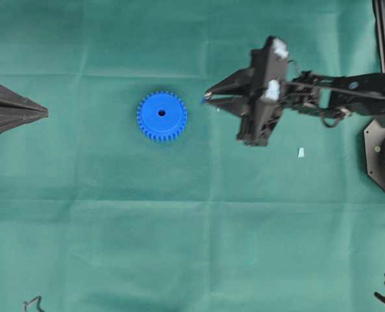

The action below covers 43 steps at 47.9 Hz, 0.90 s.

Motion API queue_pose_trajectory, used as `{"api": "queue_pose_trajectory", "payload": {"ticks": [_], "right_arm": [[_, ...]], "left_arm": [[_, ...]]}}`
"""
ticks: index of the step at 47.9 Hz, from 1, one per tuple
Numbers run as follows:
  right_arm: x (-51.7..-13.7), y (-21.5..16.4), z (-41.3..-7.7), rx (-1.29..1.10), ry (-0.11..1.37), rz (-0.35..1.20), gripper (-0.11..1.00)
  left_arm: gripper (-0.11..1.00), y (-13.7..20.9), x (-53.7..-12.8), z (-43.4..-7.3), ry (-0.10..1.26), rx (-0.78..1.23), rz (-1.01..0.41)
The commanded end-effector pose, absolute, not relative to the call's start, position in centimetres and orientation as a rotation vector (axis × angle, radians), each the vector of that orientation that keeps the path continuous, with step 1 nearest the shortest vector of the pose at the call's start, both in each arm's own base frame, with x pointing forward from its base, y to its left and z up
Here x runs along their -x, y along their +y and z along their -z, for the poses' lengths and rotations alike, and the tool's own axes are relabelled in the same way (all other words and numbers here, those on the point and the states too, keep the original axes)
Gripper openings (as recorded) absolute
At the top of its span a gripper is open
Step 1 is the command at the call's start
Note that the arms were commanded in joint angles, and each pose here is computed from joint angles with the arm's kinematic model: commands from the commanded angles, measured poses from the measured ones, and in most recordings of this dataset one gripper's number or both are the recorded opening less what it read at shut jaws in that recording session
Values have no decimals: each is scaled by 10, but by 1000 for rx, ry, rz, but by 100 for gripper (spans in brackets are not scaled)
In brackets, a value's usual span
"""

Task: Insert the shaft into the center hole of the gear.
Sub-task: 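Carry the held shaft left over the blue gear's center hole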

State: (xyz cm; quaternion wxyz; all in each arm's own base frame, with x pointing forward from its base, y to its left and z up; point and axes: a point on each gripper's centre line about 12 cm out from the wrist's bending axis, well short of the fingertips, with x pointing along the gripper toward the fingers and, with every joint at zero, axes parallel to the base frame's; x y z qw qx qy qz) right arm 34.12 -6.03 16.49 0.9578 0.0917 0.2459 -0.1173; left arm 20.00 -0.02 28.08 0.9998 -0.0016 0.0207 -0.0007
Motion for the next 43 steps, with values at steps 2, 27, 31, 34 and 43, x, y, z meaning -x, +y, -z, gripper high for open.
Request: {"api": "queue_pose_trajectory", "payload": {"ticks": [2, 27, 31, 34, 43], "right_arm": [[-367, -59, -181, -174, 450, 218, 17], [-418, -60, -173, -151, 476, 190, 17], [-419, -60, -165, -152, 491, 190, 17], [-420, -60, -159, -154, 500, 192, 17], [-421, -60, -149, -156, 514, 196, 17]], "left_arm": [[0, -1, -202, -291, 17, 2, 3], [0, -1, -202, -290, 25, -1, 4], [0, -1, -202, -289, 26, -1, 4], [0, -1, -202, -289, 26, 0, 3], [0, -1, -202, -289, 26, 0, 3]]}}
